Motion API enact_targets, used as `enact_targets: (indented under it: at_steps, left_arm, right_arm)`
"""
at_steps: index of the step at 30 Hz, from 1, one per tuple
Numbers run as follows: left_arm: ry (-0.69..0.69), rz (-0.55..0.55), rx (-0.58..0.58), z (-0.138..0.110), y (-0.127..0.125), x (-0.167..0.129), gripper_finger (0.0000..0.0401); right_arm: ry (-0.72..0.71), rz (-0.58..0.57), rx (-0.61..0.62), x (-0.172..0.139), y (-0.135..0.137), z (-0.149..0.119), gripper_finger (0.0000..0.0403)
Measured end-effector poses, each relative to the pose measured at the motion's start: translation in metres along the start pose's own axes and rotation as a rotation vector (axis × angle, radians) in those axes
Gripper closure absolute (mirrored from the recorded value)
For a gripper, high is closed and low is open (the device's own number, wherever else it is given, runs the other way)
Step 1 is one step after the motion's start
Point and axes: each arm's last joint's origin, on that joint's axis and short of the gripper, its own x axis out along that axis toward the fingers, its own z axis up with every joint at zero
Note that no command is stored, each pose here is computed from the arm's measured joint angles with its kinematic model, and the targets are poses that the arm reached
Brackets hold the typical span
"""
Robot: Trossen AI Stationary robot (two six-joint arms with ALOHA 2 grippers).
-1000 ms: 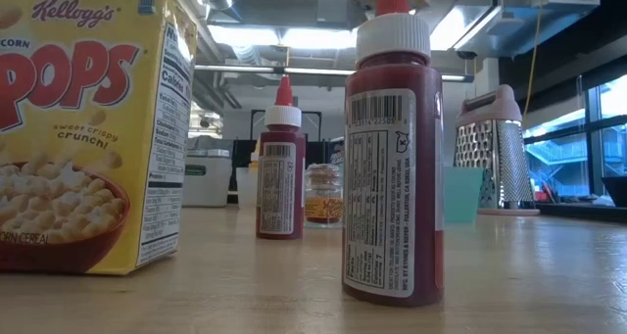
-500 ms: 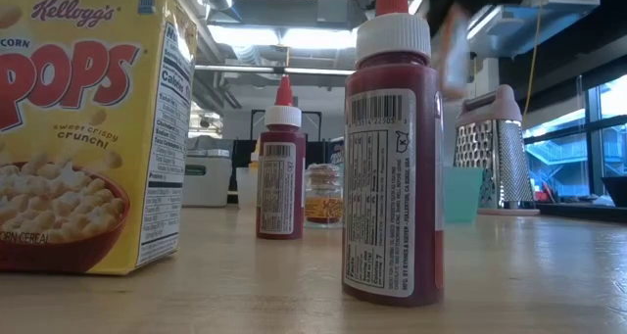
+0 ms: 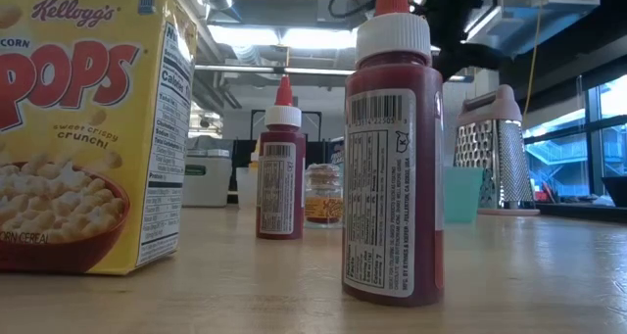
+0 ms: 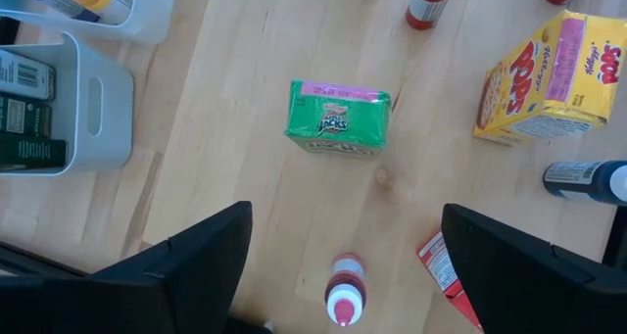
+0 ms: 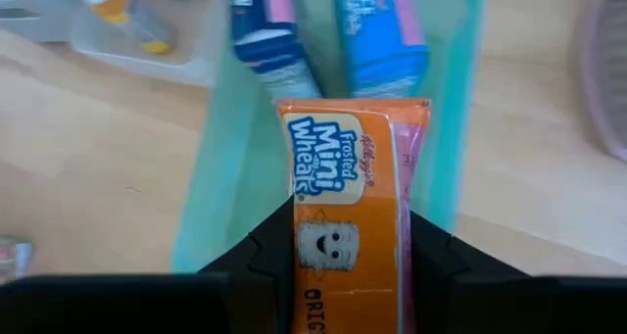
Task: Pick & Place Kitchen Items
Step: Put the orange cereal box into the blue bin
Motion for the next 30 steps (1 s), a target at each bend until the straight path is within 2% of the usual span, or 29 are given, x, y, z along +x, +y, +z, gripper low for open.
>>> enact_targets:
  at_steps: [6, 13, 30]
  left_arm:
    - [0.000, 0.000, 0.000, 0.000, 0.000, 0.000, 0.0074]
    - [0.000, 0.000, 0.000, 0.000, 0.000, 0.000, 0.0073]
    - [0.000, 0.000, 0.000, 0.000, 0.000, 0.000, 0.0072]
  right_arm:
    - [-0.005, -0.035, 0.005, 0.010, -0.002, 0.005, 0.0286]
    - [0.065, -0.105, -0.026, 0.023, -0.003, 0.000, 0.0286]
    - [0.082, -0.157, -0.042, 0.035, -0.006, 0.006, 0.0286]
